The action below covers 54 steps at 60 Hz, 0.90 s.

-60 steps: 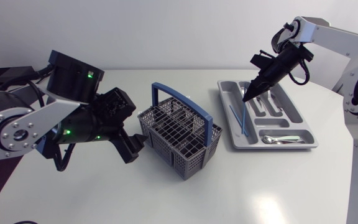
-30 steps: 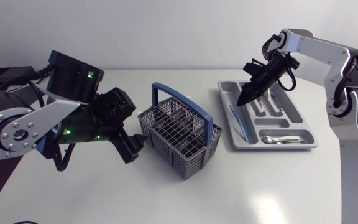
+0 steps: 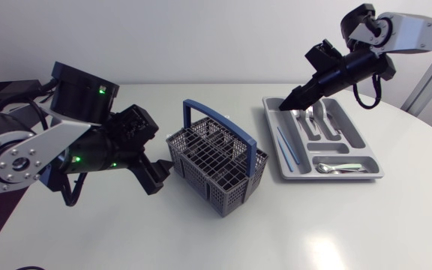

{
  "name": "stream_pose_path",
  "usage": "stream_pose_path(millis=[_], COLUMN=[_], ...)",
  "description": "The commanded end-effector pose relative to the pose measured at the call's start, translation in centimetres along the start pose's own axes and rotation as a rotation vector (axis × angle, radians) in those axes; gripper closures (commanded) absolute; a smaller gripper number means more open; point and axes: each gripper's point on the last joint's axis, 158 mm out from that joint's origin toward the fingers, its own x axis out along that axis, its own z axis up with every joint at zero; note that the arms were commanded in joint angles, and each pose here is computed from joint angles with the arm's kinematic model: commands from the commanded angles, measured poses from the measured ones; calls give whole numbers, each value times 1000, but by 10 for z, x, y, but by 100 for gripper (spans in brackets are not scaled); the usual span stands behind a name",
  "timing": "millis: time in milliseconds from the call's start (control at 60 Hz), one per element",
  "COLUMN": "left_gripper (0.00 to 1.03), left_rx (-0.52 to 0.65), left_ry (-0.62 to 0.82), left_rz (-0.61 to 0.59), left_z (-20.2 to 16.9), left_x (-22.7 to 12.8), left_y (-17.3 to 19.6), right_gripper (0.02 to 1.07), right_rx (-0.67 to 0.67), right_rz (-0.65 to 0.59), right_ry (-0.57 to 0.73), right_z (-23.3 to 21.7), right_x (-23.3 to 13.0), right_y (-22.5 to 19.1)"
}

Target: Unload the cutlery basket into the drawer organizer.

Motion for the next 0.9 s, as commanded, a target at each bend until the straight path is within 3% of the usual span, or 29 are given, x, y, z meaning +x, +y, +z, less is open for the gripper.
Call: stream_pose_path(millis=[0, 67, 333, 883], left_gripper=[7, 7, 7, 7], left_rx=[-30, -37, -85, -118], left_ry=[-3, -2, -7, -13], left_rz=[12, 21, 70, 110], left_z=[-6, -7, -5, 13], left_x=[0, 1, 17, 90], left_y=[4, 8, 36, 77], right_gripper=[8, 13, 13, 13], right_rx=[-55, -86, -129, -105], right_rz=[54, 72, 118, 60], right_ry=[23, 13, 27, 103], right_z=[-17, -22, -51, -96], right_x=[6, 5, 11, 14], right_y=[37, 60, 114, 124])
